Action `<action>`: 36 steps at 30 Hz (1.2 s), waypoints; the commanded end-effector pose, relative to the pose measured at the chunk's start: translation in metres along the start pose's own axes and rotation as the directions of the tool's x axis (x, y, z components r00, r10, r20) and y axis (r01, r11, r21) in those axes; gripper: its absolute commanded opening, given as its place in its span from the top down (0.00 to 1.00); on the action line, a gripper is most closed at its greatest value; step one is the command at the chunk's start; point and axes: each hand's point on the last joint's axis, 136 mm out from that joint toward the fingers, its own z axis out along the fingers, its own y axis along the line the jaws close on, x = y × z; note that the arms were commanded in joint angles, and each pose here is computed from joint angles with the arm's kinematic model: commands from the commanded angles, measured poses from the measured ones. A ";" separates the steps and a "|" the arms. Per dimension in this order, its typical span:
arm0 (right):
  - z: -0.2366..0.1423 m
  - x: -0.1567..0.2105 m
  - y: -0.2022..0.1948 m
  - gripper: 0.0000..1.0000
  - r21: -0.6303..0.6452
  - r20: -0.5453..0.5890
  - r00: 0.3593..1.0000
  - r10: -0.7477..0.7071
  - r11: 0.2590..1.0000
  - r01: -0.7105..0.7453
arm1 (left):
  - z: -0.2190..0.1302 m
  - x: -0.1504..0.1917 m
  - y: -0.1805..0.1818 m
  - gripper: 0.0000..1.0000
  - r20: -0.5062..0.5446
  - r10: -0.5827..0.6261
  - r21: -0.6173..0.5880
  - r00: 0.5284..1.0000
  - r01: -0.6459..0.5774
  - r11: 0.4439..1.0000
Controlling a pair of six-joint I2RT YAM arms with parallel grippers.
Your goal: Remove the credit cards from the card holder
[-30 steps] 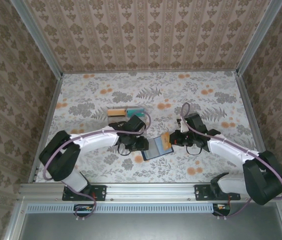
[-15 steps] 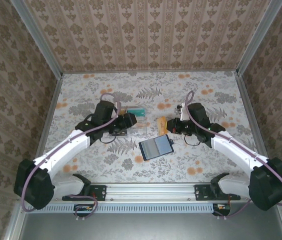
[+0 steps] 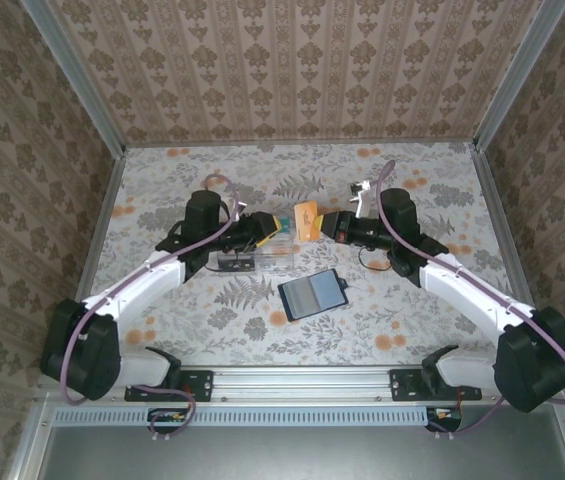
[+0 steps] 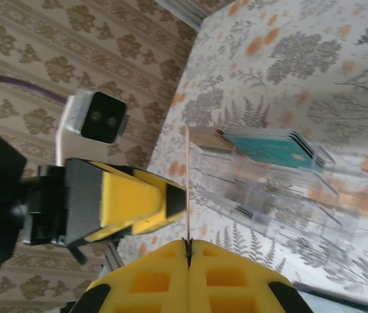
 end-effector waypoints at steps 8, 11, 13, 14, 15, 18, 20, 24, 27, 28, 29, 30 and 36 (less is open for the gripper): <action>0.012 -0.022 0.044 1.00 -0.195 -0.006 1.000 0.021 0.981 -0.021 | -0.006 -0.020 -0.053 0.64 -0.009 0.043 0.222 0.999 -0.040 0.974; 0.013 -0.024 0.044 1.00 -0.199 -0.001 1.000 0.029 0.980 -0.029 | -0.007 -0.021 -0.056 0.66 -0.004 0.046 0.232 0.999 -0.043 0.972; 0.014 -0.024 0.044 1.00 -0.207 -0.006 0.999 0.036 0.978 -0.037 | -0.008 -0.021 -0.060 0.67 -0.004 0.052 0.247 0.999 -0.049 0.968; 0.014 -0.024 0.044 1.00 -0.205 -0.007 0.999 0.036 0.978 -0.037 | -0.009 -0.021 -0.060 0.67 -0.003 0.052 0.248 0.999 -0.050 0.968; 0.014 -0.024 0.045 1.00 -0.207 -0.008 0.999 0.036 0.978 -0.037 | -0.010 -0.021 -0.061 0.67 -0.001 0.053 0.249 0.999 -0.051 0.967; 0.015 -0.024 0.045 1.00 -0.211 -0.010 0.999 0.040 0.977 -0.041 | -0.010 -0.021 -0.063 0.68 0.000 0.059 0.258 0.998 -0.057 0.964; 0.015 -0.023 0.047 1.00 -0.222 -0.016 0.999 0.043 0.974 -0.045 | -0.011 -0.021 -0.066 0.70 0.002 0.061 0.268 0.998 -0.059 0.962; 0.016 -0.021 0.048 1.00 -0.238 -0.034 0.998 0.052 0.970 -0.059 | -0.011 -0.020 -0.070 0.73 -0.001 0.065 0.282 0.998 -0.062 0.958; 0.019 -0.018 0.046 1.00 -0.241 -0.049 0.997 0.062 0.968 -0.072 | -0.011 -0.019 -0.070 0.77 -0.002 0.059 0.283 0.998 -0.056 0.957; 0.019 -0.018 0.045 1.00 -0.240 -0.050 0.997 0.063 0.968 -0.074 | -0.012 -0.019 -0.071 0.78 -0.001 0.061 0.285 0.998 -0.058 0.957; 0.019 -0.017 0.044 1.00 -0.239 -0.051 0.997 0.065 0.968 -0.076 | -0.012 -0.018 -0.072 0.79 0.000 0.063 0.286 0.998 -0.060 0.956; 0.019 -0.017 0.044 1.00 -0.240 -0.050 0.997 0.066 0.968 -0.076 | -0.013 -0.018 -0.073 0.80 0.000 0.066 0.289 0.998 -0.063 0.955; 0.019 -0.014 0.043 1.00 -0.238 -0.063 0.996 0.069 0.968 -0.082 | -0.017 -0.015 -0.080 0.95 0.004 0.077 0.293 0.997 -0.075 0.953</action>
